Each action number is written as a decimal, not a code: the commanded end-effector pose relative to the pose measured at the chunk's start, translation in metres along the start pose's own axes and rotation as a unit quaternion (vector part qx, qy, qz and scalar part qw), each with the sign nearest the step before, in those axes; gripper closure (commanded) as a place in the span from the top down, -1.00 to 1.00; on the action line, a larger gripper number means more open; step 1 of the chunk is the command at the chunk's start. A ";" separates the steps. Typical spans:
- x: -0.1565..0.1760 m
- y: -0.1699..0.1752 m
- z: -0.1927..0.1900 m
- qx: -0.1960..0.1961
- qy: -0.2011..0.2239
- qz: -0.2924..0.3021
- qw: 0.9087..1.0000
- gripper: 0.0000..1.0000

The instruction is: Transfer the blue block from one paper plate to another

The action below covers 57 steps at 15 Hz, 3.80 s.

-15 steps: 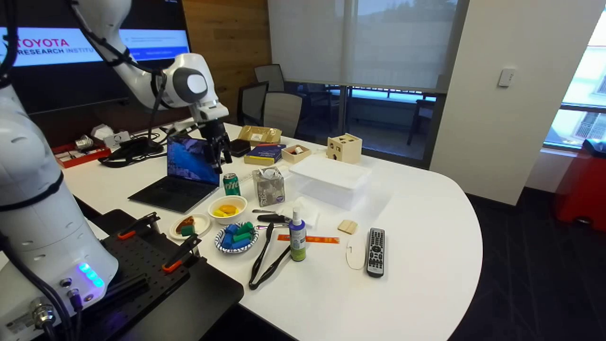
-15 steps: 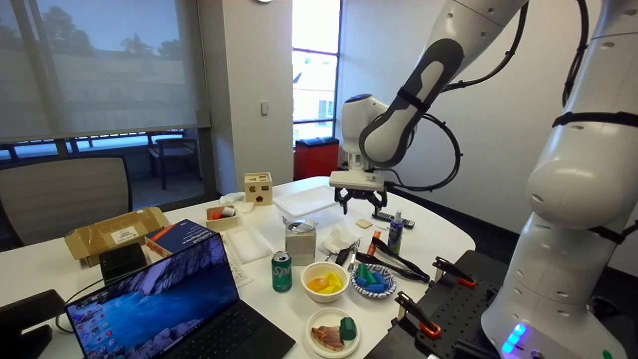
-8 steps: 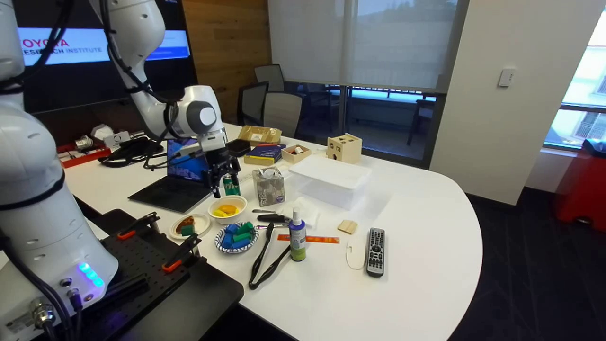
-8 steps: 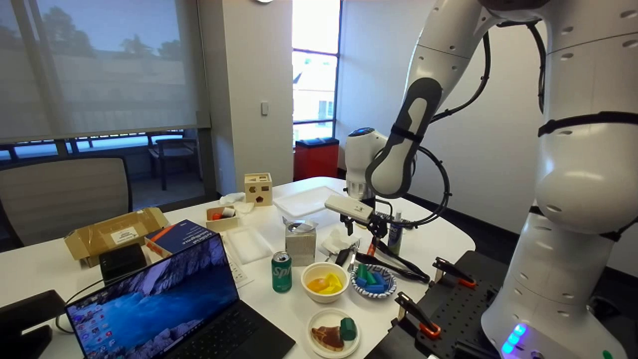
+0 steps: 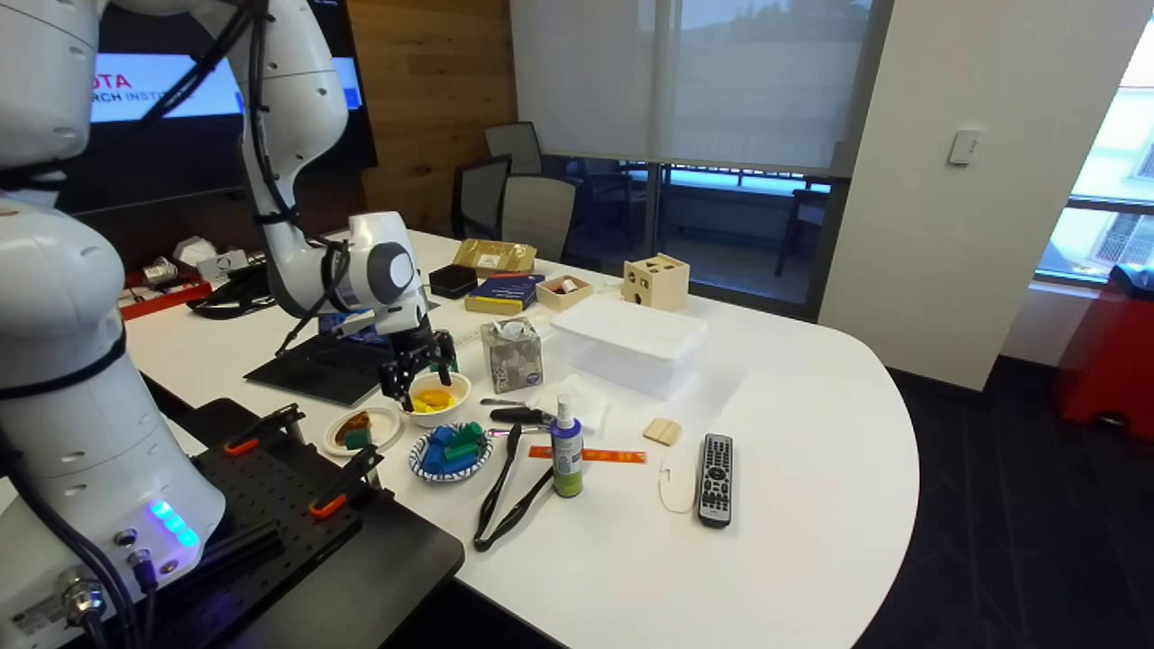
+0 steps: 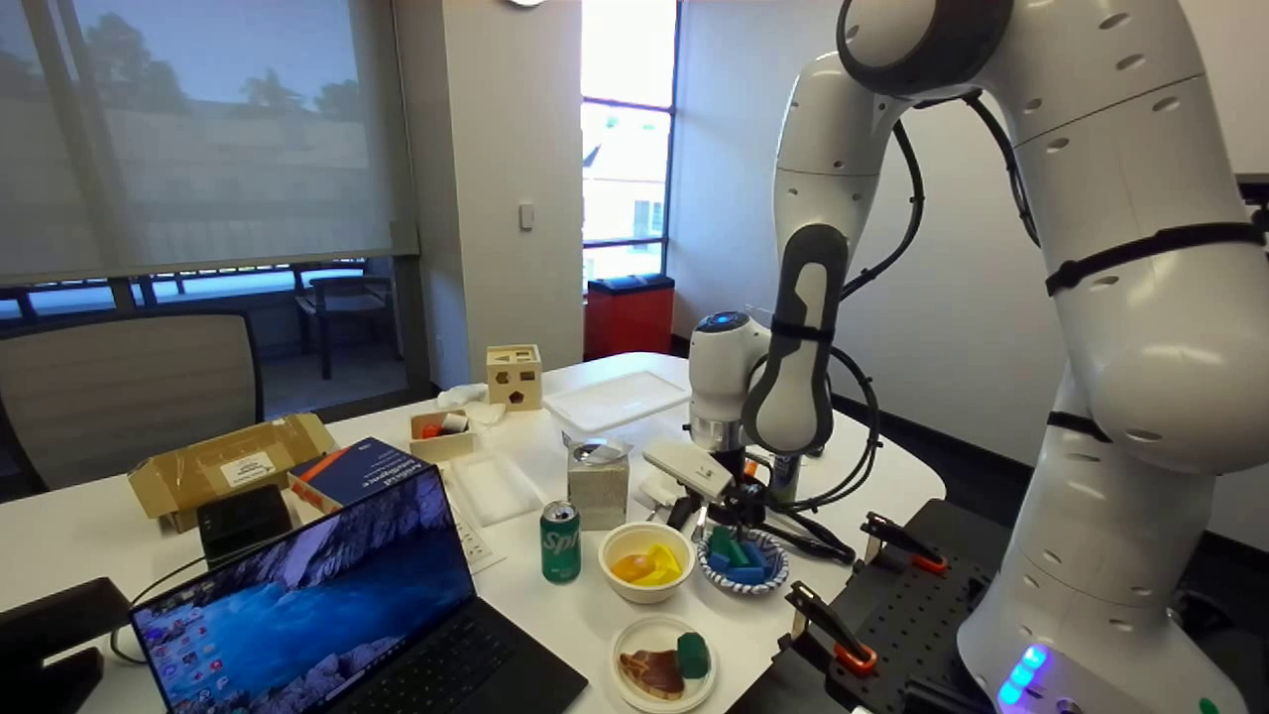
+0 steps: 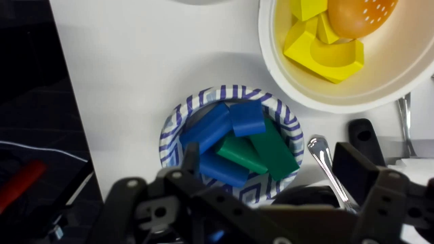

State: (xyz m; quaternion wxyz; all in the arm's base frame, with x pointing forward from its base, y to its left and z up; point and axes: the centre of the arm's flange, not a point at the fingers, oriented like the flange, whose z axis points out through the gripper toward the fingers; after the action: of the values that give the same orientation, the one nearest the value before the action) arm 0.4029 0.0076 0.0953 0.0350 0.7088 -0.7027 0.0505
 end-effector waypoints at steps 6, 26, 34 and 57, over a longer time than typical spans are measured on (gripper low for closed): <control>-0.006 0.008 0.060 0.005 -0.004 -0.008 1.000 1.00; 0.009 0.009 0.043 0.001 0.022 -0.013 1.000 -0.78; -0.032 0.003 -0.053 0.024 0.026 -0.093 0.995 -0.78; -0.125 -0.031 0.033 -0.080 -0.117 -0.229 0.963 -0.78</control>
State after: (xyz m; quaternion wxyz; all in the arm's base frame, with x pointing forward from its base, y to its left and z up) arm 0.4309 0.1268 0.0432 0.0145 0.8441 -0.5305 -0.0760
